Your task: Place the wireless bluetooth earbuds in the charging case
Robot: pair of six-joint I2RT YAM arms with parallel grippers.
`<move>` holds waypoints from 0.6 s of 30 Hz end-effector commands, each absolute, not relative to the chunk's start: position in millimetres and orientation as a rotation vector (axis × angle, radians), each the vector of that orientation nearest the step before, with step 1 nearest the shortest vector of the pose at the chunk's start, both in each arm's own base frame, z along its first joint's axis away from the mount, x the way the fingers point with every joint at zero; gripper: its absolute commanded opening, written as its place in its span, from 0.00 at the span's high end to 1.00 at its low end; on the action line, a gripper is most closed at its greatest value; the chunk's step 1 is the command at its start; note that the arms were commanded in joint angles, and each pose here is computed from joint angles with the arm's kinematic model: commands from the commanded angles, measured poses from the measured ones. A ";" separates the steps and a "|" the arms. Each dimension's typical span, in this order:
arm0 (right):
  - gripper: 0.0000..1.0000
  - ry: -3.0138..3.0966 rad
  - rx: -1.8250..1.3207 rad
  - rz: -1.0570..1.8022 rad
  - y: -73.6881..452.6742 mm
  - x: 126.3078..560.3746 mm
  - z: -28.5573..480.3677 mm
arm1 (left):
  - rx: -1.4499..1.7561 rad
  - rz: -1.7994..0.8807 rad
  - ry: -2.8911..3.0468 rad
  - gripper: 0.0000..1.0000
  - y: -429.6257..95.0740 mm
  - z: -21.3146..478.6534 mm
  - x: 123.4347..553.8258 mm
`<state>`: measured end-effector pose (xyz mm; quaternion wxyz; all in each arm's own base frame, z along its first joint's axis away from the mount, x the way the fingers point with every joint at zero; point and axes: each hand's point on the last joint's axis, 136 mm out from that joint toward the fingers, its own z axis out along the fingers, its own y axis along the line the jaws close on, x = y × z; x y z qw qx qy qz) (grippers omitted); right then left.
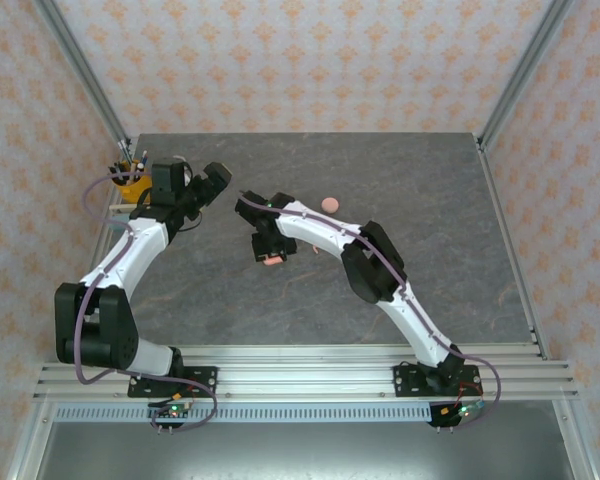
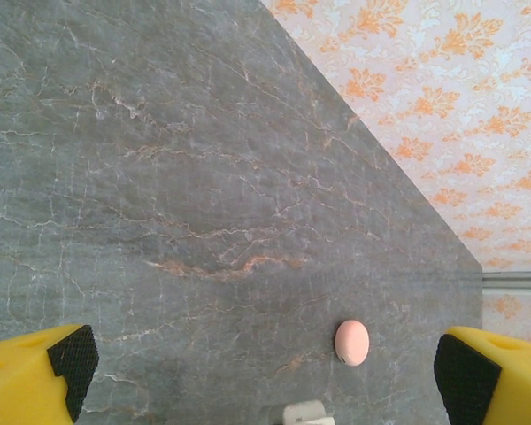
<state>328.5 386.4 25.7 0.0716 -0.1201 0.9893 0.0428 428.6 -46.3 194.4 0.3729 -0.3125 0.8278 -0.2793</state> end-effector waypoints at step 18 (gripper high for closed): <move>0.21 3.032 -0.423 -0.078 369.6 308.2 22.6 | -0.786 -0.745 2.080 0.00 -45.3 208.9 440.9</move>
